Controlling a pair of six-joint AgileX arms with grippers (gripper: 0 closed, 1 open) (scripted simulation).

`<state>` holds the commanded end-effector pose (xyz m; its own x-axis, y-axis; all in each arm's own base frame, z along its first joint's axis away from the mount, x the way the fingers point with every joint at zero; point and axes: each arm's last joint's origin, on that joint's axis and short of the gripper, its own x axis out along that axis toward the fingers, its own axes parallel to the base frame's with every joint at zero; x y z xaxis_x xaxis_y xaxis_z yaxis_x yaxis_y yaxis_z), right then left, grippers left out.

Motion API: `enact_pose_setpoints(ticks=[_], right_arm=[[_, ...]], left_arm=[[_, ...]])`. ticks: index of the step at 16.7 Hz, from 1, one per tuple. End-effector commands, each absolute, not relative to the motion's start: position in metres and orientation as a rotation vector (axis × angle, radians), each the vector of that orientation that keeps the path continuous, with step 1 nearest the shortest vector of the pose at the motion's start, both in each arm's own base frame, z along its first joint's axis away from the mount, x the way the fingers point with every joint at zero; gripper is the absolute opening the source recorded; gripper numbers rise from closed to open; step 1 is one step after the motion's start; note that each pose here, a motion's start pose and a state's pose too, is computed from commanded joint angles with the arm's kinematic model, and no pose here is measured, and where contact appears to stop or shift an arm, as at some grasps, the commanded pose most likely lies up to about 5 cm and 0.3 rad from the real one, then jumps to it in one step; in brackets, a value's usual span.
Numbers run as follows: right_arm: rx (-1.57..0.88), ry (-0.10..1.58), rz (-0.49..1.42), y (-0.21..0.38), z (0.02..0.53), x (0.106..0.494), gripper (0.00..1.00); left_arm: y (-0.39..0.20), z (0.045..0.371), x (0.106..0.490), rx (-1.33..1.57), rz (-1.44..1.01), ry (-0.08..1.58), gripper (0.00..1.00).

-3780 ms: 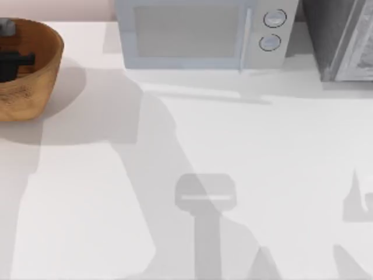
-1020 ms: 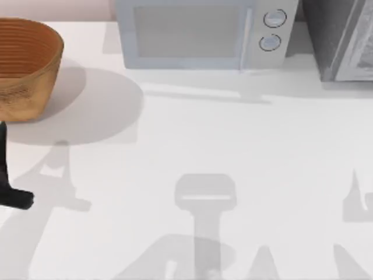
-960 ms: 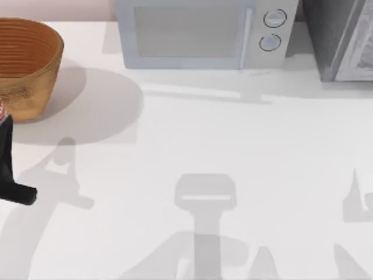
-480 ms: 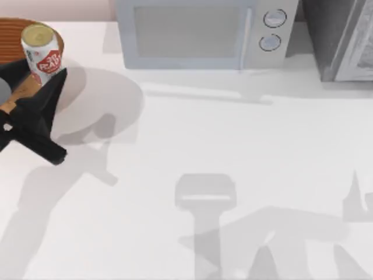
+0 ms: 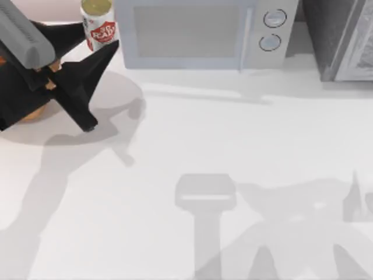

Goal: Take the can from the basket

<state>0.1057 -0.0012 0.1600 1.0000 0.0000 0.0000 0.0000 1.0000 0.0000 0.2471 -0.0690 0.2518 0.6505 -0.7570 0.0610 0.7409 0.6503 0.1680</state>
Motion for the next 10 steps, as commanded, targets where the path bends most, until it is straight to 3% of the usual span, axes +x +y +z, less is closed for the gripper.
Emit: enact_pose_setpoints(ticks=[10], right_arm=[[0.000, 0.000, 0.000, -0.001, 0.160, 0.106, 1.00]], left_arm=[[-0.103, 0.210, 0.317, 0.137, -1.172, -0.160, 0.00]])
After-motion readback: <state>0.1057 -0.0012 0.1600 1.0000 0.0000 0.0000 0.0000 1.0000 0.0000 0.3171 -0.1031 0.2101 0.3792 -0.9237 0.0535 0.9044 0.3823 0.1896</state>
